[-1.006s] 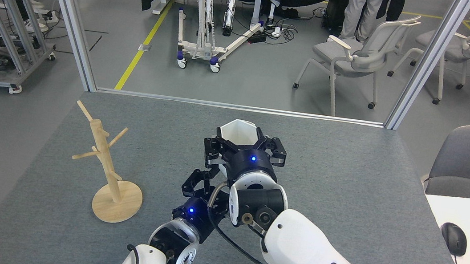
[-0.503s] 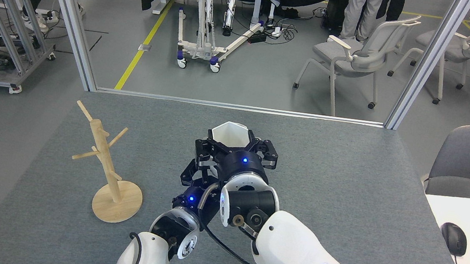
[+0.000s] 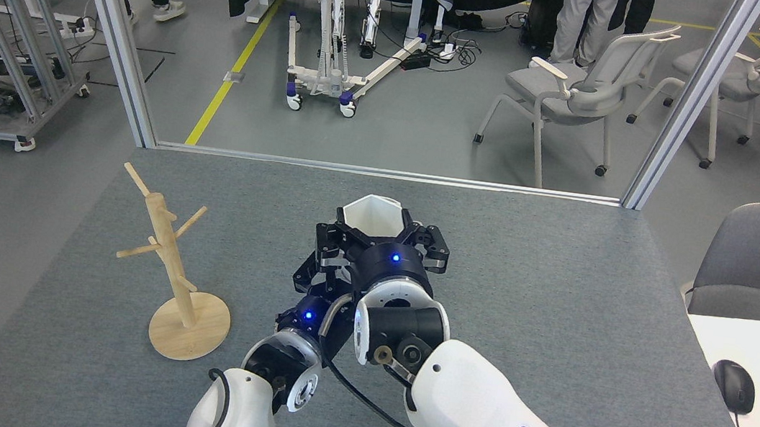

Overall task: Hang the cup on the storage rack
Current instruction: 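Grasp the cup's lower end with the left gripper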

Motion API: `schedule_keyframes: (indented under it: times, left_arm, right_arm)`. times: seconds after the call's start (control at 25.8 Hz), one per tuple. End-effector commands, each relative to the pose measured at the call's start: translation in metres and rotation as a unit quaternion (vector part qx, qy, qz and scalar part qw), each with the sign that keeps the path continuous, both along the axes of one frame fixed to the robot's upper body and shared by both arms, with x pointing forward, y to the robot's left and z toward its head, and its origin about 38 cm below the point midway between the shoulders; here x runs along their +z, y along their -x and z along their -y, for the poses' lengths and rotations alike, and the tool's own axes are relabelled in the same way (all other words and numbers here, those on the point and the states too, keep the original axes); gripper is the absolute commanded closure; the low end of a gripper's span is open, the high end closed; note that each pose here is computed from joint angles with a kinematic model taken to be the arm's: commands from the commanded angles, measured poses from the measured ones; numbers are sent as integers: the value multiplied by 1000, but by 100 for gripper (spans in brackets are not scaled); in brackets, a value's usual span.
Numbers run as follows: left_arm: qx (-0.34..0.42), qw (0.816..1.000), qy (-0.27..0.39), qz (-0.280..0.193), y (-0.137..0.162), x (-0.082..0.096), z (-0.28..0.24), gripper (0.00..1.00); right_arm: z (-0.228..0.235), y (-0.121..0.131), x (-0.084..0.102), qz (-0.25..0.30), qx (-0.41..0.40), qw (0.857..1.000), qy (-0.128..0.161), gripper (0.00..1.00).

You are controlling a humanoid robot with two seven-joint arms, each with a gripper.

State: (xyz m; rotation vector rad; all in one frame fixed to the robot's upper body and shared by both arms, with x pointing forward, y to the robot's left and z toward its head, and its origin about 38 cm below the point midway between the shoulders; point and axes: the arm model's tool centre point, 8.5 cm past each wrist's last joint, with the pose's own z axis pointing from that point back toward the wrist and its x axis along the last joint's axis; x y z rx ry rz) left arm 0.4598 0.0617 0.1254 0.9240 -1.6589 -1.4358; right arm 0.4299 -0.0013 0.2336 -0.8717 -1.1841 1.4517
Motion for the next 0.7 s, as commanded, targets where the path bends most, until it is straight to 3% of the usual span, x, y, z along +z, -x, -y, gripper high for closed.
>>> schedule_keyframes:
  times: [0.0, 0.15, 0.35, 0.66]
  left_arm:
    - [-15, 1000, 5, 14, 1, 5, 2, 66]
    - [-34, 999, 10, 34, 5, 9, 3, 98]
    - [-71, 997, 10, 35, 9, 9, 8, 100]
    - [-74, 996, 15, 47, 12, 15, 9, 100]
  right_arm:
    - [1, 0, 0, -2, -2, 1000, 1, 28]
    - [2, -1, -1, -1, -4, 1000, 1, 14]
    - [3, 1, 5, 6, 2, 1000, -1, 14]
    - [12, 4, 18, 30, 9, 999, -4, 4]
